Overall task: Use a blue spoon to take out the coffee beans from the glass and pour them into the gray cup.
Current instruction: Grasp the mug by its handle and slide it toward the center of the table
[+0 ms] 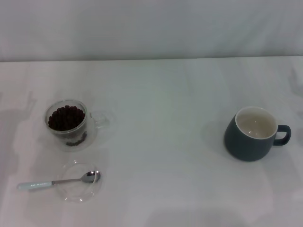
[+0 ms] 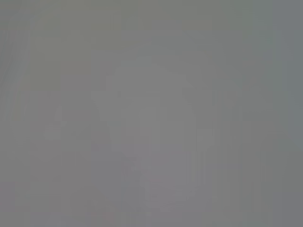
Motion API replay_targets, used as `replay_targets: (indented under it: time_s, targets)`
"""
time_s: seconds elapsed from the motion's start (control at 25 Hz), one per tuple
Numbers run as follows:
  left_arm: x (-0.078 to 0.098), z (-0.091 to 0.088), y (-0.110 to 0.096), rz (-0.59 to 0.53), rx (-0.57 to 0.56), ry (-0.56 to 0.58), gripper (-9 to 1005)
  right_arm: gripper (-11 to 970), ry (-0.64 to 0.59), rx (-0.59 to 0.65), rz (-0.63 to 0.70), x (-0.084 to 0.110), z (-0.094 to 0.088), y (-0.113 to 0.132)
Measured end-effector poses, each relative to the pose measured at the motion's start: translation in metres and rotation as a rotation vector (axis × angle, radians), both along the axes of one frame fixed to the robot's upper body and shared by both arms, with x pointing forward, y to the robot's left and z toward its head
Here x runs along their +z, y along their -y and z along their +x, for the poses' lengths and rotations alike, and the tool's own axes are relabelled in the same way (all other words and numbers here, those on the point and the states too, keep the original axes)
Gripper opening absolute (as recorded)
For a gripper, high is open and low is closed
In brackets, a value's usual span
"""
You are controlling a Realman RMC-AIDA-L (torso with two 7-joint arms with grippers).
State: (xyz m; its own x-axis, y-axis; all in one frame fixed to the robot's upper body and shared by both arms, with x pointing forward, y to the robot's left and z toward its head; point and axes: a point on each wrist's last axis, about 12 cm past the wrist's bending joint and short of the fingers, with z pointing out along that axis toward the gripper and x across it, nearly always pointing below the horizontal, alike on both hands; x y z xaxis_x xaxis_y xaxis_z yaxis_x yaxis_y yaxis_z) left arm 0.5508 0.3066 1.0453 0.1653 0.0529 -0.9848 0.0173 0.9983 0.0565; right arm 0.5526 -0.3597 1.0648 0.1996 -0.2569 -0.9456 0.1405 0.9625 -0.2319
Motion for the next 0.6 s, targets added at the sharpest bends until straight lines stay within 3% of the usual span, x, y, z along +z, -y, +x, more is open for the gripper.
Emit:
replay_targets:
  time_s: [0.2, 0.6]
  targets:
    - [-0.002, -0.004, -0.003, -0.006, 0.008, 0.000, 876, 603, -0.020, 0.016, -0.033, -0.005, -0.003, -0.005]
    - [-0.012, -0.030, -0.023, -0.012, 0.076, -0.007, 875, 603, -0.095, 0.109, -0.034, -0.018, -0.009, -0.018]
